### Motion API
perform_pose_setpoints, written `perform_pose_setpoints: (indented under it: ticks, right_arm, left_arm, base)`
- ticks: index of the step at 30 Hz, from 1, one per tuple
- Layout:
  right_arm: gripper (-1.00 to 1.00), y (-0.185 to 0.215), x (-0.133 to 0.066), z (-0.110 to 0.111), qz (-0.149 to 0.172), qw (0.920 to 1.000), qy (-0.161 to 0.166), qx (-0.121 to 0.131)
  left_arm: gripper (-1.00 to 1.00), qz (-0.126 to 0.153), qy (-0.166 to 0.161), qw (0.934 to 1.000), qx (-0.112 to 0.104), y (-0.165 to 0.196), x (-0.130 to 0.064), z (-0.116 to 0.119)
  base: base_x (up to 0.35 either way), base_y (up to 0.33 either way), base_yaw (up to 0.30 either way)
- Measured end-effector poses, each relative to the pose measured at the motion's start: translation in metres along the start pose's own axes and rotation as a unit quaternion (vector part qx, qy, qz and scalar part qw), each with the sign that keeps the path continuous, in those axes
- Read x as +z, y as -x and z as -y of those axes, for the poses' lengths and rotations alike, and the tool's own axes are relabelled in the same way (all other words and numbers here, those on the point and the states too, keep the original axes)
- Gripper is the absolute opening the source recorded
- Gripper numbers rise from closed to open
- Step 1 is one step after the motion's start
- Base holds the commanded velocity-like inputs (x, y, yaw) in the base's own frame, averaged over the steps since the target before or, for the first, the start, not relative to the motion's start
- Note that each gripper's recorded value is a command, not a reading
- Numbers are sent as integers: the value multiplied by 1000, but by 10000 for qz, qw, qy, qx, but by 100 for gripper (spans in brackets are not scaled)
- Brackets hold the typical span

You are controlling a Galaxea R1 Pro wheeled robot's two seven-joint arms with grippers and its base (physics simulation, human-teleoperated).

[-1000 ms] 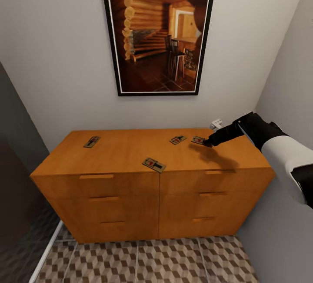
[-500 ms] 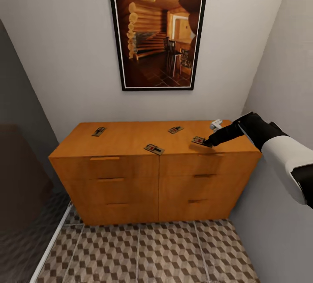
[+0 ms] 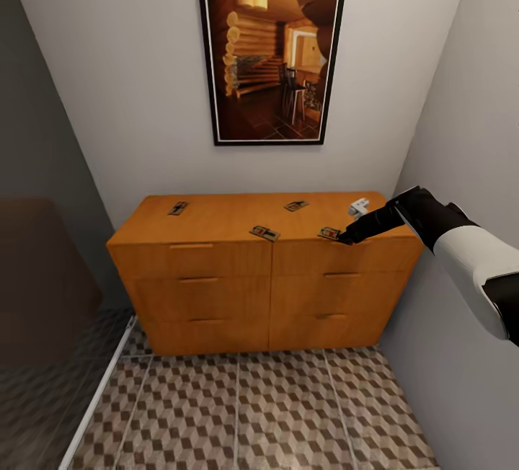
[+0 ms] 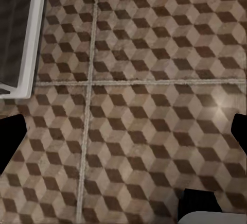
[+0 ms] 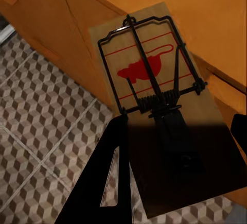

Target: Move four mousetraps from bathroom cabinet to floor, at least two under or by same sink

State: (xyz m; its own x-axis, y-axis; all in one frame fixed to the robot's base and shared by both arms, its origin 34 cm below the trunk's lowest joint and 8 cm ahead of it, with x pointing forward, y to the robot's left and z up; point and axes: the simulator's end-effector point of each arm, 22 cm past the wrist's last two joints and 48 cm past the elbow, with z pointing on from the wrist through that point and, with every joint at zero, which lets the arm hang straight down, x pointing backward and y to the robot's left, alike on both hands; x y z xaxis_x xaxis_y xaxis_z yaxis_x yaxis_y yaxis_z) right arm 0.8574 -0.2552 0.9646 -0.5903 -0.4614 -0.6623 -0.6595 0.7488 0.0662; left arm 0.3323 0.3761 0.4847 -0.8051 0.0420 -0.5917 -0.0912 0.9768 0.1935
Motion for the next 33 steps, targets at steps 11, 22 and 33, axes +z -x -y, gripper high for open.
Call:
perform_pose_setpoints:
  ticks: [11,22,33]
  right_arm:
    - [-100,-1,0,0,-11,10000,0,13]
    - [-100,-4,1,1,-36,10000,-6,38]
    - [-100,-53,19,9,-279,9993,69,238]
  left_arm:
    - [100,0,0,10000,0,0,0,0]
    - [100,0,-1,10000,0,0,0,0]
    - [100,1,0,10000,-1,0,0,0]
  base:
    - [-248,167,0]
    - [-157,98,0]
    - [-4,2,0]
